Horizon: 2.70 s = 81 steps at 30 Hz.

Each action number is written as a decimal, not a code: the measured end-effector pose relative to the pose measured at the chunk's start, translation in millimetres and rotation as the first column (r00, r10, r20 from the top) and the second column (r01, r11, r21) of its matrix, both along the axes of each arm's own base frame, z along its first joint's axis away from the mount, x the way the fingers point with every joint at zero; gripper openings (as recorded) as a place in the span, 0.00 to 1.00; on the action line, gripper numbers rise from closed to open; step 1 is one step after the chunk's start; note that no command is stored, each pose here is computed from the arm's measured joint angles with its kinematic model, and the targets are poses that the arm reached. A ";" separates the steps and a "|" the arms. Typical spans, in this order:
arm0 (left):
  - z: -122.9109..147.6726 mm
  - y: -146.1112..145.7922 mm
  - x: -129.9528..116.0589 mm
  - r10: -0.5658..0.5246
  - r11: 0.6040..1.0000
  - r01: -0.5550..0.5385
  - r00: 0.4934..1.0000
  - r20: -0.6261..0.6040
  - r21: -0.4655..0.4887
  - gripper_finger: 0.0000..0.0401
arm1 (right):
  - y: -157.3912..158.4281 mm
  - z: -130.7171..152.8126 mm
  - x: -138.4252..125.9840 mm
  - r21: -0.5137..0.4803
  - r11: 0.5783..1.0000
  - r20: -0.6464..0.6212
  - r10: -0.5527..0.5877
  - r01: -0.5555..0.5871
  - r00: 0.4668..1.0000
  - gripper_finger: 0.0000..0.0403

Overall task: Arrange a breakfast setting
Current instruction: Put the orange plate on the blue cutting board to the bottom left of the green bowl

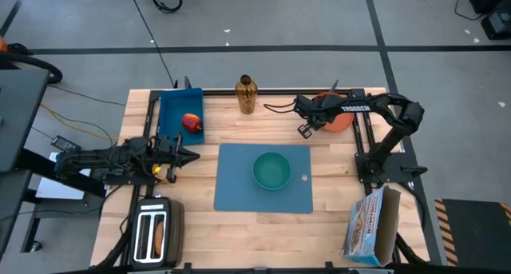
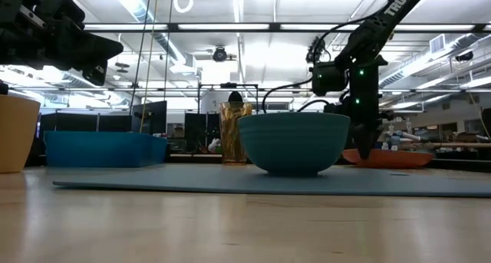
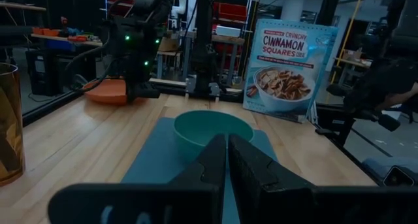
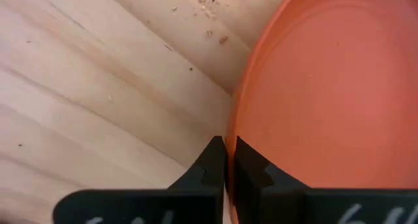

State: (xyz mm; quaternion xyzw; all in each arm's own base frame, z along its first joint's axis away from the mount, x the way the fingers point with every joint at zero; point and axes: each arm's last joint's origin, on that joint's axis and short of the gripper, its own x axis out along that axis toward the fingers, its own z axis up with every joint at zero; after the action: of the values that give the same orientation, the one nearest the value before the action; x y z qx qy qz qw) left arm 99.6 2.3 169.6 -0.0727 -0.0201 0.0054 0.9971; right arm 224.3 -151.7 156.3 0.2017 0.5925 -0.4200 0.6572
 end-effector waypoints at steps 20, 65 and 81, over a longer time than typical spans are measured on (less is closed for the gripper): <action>17.7 0.0 -2.4 0.003 0.998 -0.015 0.983 0.184 0.065 0.06 | 96.0 119.7 44.1 -0.132 0.909 -0.077 0.389 -0.396 0.918 0.04; 107.0 -4.0 -12.1 -0.115 0.992 0.100 0.970 0.213 0.080 0.06 | 340.4 35.7 220.6 -0.181 -0.142 -0.037 0.990 -0.973 -0.138 0.04; 104.7 -3.9 -2.5 -0.120 0.992 0.111 0.977 0.175 0.055 0.06 | 334.5 14.2 215.6 -0.063 0.011 -0.038 0.999 -0.998 0.013 0.04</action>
State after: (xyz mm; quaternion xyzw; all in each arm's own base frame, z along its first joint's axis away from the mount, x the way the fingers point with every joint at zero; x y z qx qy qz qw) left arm 97.1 -1.6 274.3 -0.0515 -0.1051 -0.0595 0.9913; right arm 439.9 182.8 170.5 -0.2928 0.5422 0.1436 0.7744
